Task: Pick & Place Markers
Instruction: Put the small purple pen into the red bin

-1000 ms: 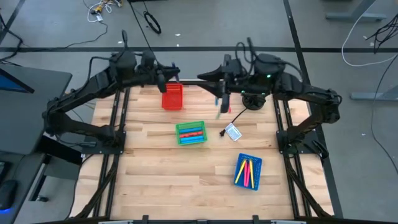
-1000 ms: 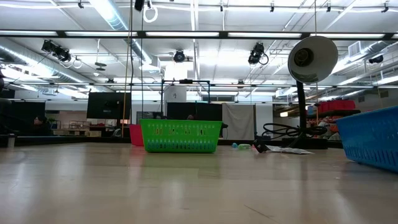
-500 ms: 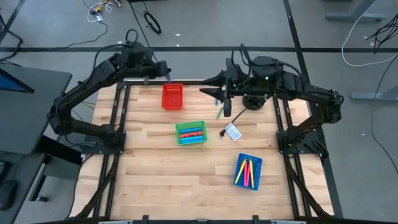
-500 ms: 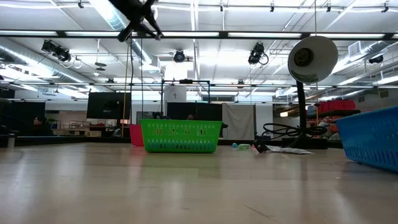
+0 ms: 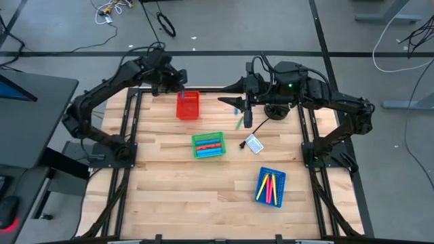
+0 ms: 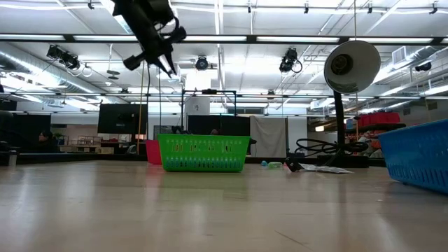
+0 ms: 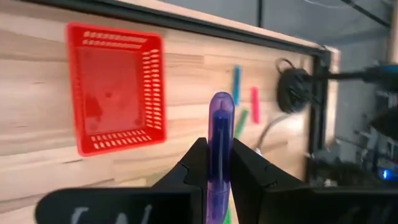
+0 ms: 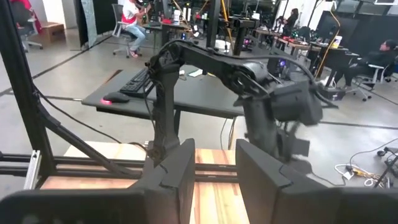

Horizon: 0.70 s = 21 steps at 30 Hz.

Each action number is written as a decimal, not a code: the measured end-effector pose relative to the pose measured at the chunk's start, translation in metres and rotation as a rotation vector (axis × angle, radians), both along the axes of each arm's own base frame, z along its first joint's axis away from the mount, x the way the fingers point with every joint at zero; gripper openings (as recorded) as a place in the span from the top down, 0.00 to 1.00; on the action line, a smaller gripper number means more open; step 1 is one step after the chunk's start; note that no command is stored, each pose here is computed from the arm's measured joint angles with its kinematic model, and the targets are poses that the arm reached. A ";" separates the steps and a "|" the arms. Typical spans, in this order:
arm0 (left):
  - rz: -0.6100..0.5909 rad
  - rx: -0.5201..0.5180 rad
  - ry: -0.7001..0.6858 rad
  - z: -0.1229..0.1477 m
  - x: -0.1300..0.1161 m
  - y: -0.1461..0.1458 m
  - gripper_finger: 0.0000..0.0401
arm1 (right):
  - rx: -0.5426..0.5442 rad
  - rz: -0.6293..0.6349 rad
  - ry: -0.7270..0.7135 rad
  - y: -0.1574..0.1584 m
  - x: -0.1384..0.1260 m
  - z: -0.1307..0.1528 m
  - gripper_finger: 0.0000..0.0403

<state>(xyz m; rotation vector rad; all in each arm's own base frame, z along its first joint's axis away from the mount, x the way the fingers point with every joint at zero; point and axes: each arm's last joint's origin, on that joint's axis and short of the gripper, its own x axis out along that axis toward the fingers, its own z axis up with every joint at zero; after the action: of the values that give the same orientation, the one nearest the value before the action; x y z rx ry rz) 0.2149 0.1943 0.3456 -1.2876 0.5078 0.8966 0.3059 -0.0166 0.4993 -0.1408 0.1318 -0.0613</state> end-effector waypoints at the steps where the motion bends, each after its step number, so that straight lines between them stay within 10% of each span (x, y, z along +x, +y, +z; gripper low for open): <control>1: 0.012 -0.013 0.009 -0.004 0.001 0.004 0.89 | 0.001 0.000 0.000 0.000 0.000 0.000 0.71; 21: -0.046 -0.202 0.279 -0.100 0.022 0.062 0.89 | 0.005 0.003 0.043 0.001 0.000 -0.004 0.71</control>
<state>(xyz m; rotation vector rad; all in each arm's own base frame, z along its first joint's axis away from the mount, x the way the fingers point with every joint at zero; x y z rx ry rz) 0.2369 0.2565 0.2452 -1.3335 0.8620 1.0121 0.3056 -0.0154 0.4950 -0.1372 0.1744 -0.0546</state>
